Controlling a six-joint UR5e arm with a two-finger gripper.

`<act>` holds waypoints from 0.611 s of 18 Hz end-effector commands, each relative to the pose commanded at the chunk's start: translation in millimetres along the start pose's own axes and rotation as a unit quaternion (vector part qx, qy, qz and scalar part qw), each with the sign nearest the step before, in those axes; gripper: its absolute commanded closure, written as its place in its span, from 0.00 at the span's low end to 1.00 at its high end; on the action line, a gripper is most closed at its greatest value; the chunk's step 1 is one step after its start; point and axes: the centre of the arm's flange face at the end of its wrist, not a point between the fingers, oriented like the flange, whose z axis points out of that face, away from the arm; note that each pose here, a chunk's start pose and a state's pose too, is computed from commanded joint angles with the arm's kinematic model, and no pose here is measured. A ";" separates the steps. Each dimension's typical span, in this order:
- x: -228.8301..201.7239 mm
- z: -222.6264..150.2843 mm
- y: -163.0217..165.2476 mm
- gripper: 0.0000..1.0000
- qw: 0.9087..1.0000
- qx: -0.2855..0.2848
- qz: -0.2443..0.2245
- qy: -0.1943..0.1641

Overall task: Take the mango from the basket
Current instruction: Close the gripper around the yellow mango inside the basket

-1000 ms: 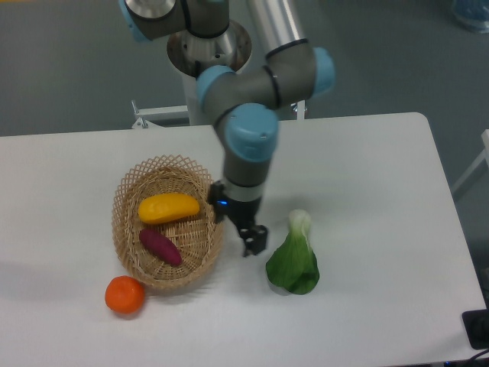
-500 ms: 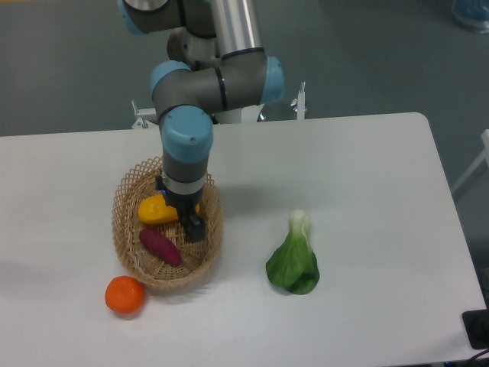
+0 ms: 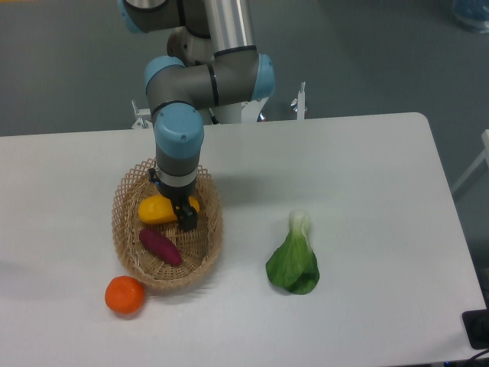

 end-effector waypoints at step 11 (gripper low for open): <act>9.7 20.0 -1.4 0.00 1.000 -0.005 -0.023 0.016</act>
